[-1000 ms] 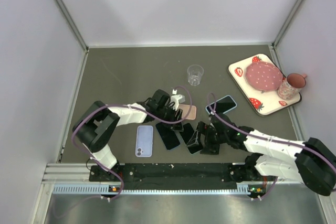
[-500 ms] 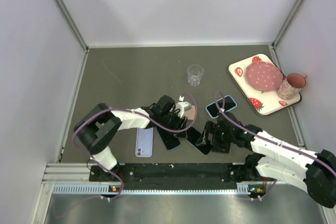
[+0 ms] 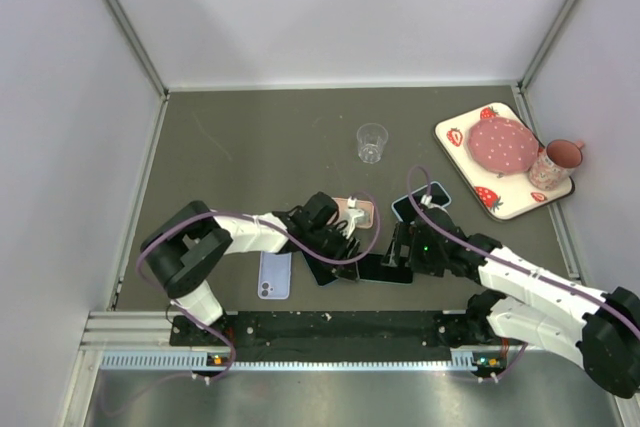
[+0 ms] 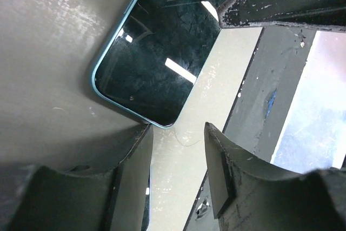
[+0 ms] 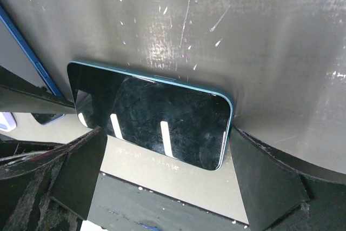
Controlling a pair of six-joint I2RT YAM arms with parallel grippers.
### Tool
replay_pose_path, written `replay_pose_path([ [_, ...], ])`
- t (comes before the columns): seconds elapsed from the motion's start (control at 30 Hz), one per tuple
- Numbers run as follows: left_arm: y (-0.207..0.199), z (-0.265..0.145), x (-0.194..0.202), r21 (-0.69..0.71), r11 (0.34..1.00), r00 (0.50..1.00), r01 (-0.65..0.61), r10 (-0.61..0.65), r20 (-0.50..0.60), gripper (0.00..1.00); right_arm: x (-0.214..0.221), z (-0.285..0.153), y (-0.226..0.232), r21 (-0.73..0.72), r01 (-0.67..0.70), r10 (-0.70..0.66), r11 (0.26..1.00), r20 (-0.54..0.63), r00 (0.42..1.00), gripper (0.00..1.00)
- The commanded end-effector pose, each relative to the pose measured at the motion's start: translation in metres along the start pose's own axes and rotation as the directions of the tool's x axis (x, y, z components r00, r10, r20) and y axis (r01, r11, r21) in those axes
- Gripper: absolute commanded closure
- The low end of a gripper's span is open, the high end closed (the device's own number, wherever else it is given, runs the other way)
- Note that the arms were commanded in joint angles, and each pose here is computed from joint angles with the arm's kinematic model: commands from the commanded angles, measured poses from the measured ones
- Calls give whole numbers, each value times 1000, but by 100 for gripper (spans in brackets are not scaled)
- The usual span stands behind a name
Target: Put the phone into the phone case
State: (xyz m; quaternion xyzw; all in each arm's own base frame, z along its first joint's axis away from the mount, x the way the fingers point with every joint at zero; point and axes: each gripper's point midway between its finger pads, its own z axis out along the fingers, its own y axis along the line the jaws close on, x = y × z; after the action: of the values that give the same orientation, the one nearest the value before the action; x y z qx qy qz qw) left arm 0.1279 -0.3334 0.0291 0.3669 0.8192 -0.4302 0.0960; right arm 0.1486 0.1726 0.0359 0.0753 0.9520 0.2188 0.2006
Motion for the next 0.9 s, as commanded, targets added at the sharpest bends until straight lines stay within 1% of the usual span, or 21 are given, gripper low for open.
replay_pose_path([
  [0.0,24,-8,2,-165,985,998,58,-57,8,49,-33,-10,32,-95,27,-17,995,106,994,5],
  [0.13,40,-20,-2,-250,961,993,117,-108,52,45,-31,-14,23,-63,22,-15,998,104,994,5],
  [0.27,46,-31,-9,-254,948,980,192,-171,104,42,-32,-16,16,-28,16,-12,999,115,993,5],
  [0.4,45,-30,-11,-211,944,965,255,-233,121,41,-28,-15,13,-26,3,0,1000,102,995,5],
  [0.47,37,-25,-11,-156,952,962,264,-248,113,42,-26,-14,12,-27,-2,5,1000,96,995,6],
  [0.53,36,-22,-12,-137,952,958,274,-258,123,42,-25,-14,11,-27,-5,8,1000,95,995,7],
  [0.63,36,-17,-8,-117,941,946,317,-304,111,43,-21,-12,8,-25,-4,6,1000,86,996,9],
  [0.67,35,-15,-12,-98,936,937,339,-327,124,44,-20,-12,7,-24,-6,8,1000,84,996,9],
  [0.7,31,-13,-10,-71,934,934,351,-342,106,44,-19,-11,5,-21,-5,7,1000,81,997,10],
  [0.87,41,-2,5,-83,901,904,426,-421,73,46,-14,-7,0,-9,-9,10,1000,67,998,13],
])
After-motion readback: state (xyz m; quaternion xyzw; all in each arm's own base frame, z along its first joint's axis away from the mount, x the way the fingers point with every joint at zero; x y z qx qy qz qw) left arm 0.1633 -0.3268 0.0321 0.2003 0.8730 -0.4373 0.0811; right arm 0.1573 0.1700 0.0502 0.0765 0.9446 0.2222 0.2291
